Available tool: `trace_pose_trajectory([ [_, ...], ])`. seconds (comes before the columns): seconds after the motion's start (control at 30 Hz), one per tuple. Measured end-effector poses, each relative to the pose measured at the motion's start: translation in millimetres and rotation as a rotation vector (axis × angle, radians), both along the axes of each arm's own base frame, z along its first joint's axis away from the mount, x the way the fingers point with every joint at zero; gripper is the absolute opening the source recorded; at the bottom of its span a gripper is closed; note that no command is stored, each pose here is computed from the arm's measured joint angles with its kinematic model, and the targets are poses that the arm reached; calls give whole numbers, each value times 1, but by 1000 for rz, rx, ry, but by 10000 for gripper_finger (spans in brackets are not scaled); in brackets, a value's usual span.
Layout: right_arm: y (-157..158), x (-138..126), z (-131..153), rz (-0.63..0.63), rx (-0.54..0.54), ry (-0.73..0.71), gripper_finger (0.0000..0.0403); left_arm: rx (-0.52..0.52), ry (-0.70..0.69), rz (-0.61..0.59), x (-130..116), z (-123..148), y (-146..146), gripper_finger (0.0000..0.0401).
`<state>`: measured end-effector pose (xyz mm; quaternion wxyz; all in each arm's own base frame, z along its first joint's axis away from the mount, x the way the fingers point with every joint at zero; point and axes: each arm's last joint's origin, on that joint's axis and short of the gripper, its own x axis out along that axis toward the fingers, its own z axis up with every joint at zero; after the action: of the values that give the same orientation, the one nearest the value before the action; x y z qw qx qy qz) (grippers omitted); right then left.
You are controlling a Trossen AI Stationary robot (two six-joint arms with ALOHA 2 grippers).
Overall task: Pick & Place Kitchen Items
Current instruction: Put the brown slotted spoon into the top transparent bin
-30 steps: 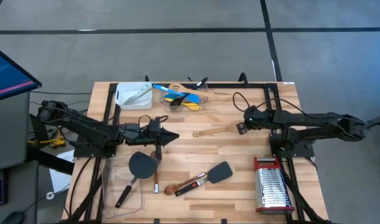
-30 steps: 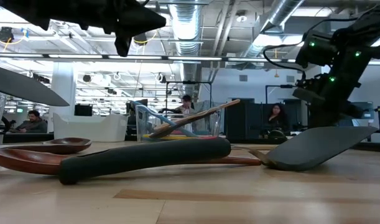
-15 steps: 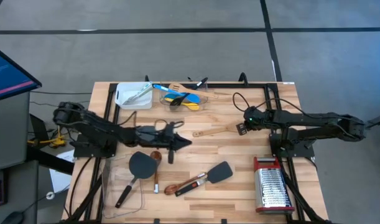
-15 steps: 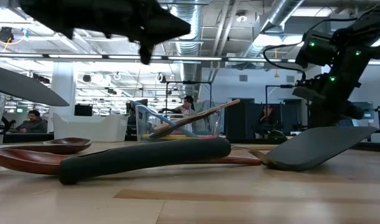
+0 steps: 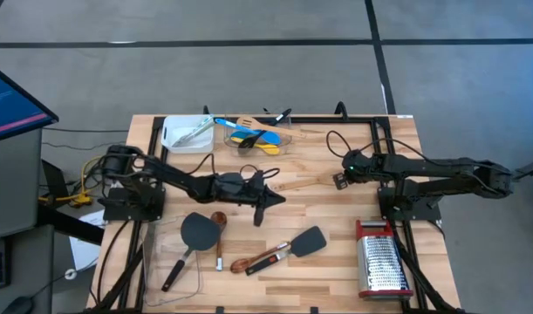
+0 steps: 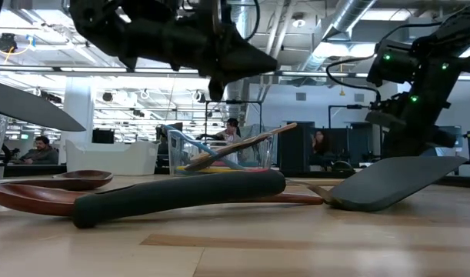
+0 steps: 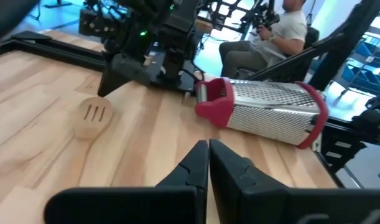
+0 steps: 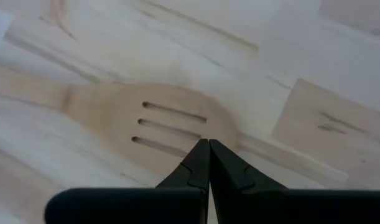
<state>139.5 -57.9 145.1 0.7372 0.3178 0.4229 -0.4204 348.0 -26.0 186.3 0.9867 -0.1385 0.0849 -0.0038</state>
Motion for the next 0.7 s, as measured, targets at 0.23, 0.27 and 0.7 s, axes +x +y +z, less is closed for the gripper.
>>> trace_pose_trajectory([
  [0.23,-1,0,0,-13,-26,8,0,-1,20,15,2,-4,5,2],
  [0.27,-1,0,0,-13,-27,7,0,-1,20,14,2,-4,4,2],
  [0.7,-2,0,-8,-5,-74,-25,0,-1,20,8,2,-4,2,2],
])
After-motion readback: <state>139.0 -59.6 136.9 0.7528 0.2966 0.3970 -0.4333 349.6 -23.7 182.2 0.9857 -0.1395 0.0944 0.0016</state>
